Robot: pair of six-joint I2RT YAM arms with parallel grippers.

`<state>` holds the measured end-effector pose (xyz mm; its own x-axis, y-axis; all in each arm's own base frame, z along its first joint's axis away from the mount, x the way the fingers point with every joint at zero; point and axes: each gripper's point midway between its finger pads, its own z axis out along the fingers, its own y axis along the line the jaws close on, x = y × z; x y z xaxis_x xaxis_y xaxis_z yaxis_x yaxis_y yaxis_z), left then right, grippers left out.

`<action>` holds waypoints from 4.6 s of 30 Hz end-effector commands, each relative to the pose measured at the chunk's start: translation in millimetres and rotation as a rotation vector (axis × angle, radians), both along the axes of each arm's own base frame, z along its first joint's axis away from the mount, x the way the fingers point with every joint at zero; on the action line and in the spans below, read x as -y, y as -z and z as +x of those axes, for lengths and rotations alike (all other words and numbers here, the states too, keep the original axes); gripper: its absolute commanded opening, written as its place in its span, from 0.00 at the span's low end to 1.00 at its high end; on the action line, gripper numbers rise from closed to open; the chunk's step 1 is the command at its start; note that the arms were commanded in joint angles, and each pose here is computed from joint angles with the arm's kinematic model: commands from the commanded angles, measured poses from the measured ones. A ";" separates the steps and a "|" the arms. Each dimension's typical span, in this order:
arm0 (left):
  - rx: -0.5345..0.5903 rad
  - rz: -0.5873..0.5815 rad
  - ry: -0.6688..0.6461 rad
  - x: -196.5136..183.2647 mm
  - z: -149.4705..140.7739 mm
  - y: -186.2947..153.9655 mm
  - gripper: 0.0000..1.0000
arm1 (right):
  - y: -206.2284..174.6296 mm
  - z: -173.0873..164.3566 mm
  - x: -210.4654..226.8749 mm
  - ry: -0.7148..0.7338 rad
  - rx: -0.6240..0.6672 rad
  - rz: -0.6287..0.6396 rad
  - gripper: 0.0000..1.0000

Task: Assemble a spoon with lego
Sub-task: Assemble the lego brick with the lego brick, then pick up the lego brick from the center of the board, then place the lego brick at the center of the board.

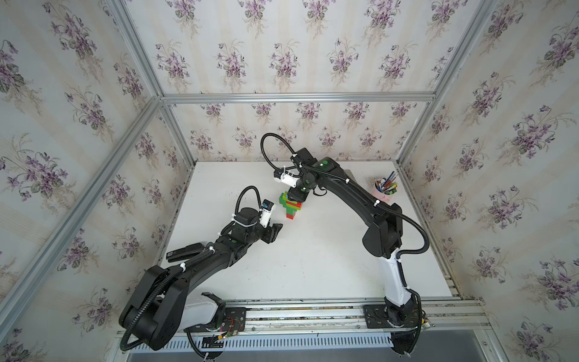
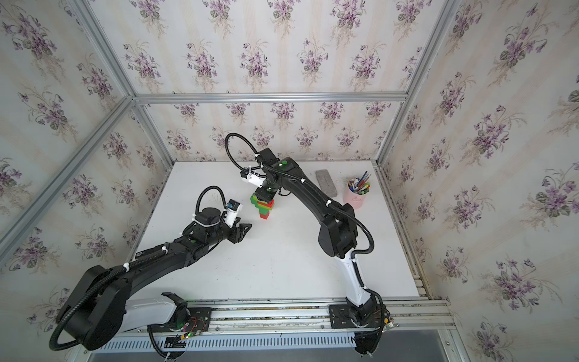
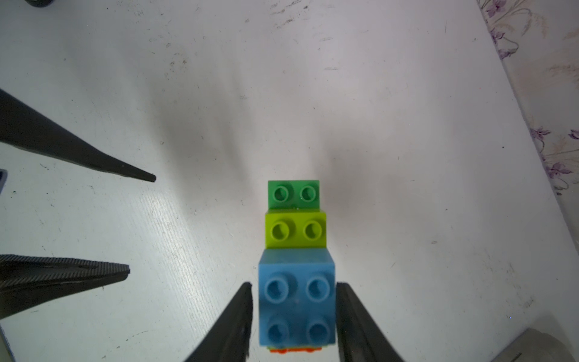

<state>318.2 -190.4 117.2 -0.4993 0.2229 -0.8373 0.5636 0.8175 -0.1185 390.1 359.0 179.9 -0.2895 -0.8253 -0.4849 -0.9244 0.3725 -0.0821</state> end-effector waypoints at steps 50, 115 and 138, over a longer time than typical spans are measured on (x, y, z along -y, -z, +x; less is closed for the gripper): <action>-0.012 -0.003 -0.063 -9.4 -0.8 0.8 0.63 | 19.1 -6.3 12.2 0.057 -0.074 -0.042 0.34; 0.054 -0.066 -0.076 -44.5 20.0 -129.2 0.66 | 5.7 -67.0 4.2 0.001 -0.753 1.251 0.21; -0.054 -0.083 -0.064 -37.9 20.5 -95.3 0.67 | 96.6 -36.4 -10.3 0.247 -0.795 1.190 0.23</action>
<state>339.7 -150.1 213.7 -0.5473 0.1346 -0.8261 0.4986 0.8452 -0.1926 351.7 368.6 80.6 -0.8887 0.0367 -0.4571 -0.4567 0.0193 0.8894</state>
